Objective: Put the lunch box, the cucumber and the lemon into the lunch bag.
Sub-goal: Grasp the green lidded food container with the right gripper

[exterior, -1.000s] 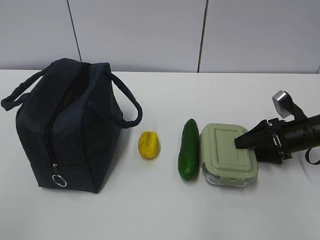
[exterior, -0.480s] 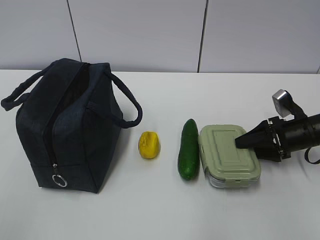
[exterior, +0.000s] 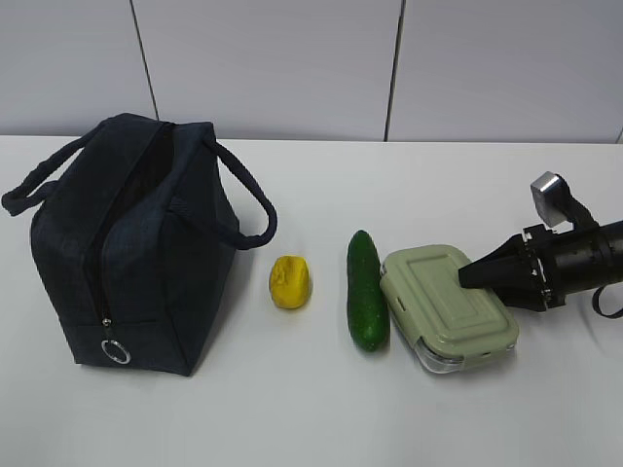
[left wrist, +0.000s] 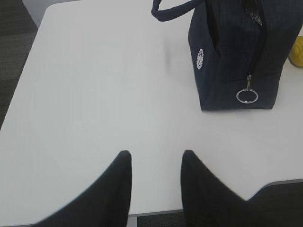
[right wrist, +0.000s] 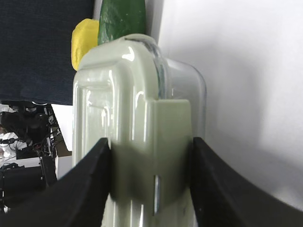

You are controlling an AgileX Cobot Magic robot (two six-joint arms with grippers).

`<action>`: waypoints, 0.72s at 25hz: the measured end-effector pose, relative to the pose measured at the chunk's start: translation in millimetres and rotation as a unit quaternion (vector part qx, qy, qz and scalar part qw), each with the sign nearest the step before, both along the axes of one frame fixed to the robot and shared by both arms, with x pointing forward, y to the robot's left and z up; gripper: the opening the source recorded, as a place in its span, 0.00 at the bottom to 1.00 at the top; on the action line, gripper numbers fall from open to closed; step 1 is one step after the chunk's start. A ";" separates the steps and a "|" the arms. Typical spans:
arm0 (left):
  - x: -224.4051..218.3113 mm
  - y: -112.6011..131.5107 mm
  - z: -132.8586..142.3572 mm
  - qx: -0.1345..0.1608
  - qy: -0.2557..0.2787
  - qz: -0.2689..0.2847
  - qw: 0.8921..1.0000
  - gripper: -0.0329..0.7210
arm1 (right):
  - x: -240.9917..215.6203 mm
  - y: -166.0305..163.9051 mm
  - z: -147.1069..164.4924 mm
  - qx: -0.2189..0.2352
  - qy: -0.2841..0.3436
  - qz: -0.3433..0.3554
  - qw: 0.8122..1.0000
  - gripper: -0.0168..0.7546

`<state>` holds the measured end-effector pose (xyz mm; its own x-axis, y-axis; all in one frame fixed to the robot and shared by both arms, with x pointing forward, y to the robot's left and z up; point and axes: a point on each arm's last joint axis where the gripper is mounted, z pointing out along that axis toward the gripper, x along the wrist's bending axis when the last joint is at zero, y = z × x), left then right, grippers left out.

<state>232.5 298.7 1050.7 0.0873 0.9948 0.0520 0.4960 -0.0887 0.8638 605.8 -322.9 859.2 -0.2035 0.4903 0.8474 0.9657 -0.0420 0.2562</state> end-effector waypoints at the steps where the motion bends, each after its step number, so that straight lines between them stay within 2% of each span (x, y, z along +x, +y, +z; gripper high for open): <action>1: 0.0 0.0 0.0 0.000 0.000 0.000 1.000 0.36 | 0.0 0.0 0.0 0.000 0.000 0.000 1.000 0.50; 3: 1.8 -0.2 -0.1 -0.001 0.008 -0.001 1.000 0.36 | 0.0 0.0 0.0 0.000 0.000 0.000 1.000 0.50; 6: 10.8 -2.6 6.6 -0.011 0.049 -0.008 0.999 0.36 | 0.0 0.0 0.0 0.000 0.000 0.000 1.000 0.50; 9: 31.1 -7.8 22.7 -0.035 0.095 -0.022 0.995 0.36 | 0.0 0.0 0.0 0.000 0.000 0.000 1.000 0.50; 13: 72.6 -16.9 50.1 -0.075 0.154 -0.046 0.984 0.36 | 0.0 0.0 0.0 0.000 0.000 0.000 1.000 0.50; 18: 147.3 -23.8 71.3 -0.085 0.207 -0.074 0.972 0.36 | 0.0 0.1 0.2 0.001 0.000 0.000 1.000 0.50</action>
